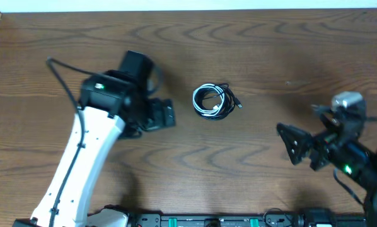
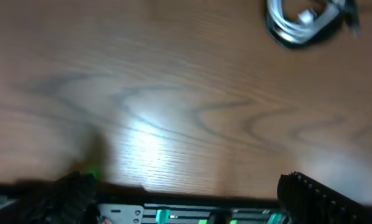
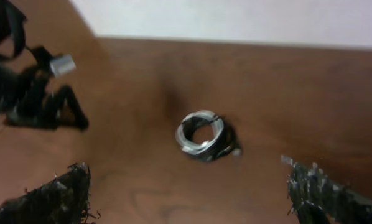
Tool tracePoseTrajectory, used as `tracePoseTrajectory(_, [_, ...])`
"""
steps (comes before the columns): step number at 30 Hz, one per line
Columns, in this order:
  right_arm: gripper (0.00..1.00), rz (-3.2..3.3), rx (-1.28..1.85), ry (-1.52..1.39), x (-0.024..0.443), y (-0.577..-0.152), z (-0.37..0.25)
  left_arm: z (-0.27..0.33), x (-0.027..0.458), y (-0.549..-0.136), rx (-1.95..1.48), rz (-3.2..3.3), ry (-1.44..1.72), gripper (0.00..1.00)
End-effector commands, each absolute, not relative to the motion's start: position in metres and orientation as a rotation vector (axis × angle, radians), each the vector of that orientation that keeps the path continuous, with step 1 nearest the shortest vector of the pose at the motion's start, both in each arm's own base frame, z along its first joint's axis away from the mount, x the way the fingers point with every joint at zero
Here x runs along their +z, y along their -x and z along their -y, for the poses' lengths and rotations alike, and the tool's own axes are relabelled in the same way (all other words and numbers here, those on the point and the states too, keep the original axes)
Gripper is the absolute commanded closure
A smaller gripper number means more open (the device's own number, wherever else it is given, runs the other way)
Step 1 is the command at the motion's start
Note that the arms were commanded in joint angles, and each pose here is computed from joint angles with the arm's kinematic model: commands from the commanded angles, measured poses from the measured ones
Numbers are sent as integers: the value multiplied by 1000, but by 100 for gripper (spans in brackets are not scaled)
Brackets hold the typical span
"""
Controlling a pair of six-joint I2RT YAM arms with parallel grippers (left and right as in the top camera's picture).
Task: Untangle cables
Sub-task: 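Reach the right gripper down onto the cable bundle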
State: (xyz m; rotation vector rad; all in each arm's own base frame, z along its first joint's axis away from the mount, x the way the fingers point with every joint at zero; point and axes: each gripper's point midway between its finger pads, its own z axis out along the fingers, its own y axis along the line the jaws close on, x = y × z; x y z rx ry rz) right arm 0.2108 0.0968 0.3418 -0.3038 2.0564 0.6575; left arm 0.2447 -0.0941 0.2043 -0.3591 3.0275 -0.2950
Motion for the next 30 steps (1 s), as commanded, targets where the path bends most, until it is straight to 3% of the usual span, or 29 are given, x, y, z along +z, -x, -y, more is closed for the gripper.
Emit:
tracePoseTrajectory(1, [1, -2023, 904, 401, 354, -201, -124, 62, 203, -249, -259, -3002, 592, 1])
tracePoseTrajectory(7, [1, -2167, 1030, 349, 331, -212, -139, 38, 203, -252, -250, -2971, 733, 1])
tracePoseTrajectory(16, [1, -2607, 666, 186, 252, -258, -148, 38, 203, -252, -251, -2969, 736, 1])
tracePoseTrajectory(25, [1, -2664, 823, -63, 219, -323, -186, 38, 203, -252, -251, -2969, 736, 1])
tracePoseTrajectory(30, [14, -2727, 862, -233, 186, -343, -206, 38, 203, -252, -251, -2969, 736, 1])
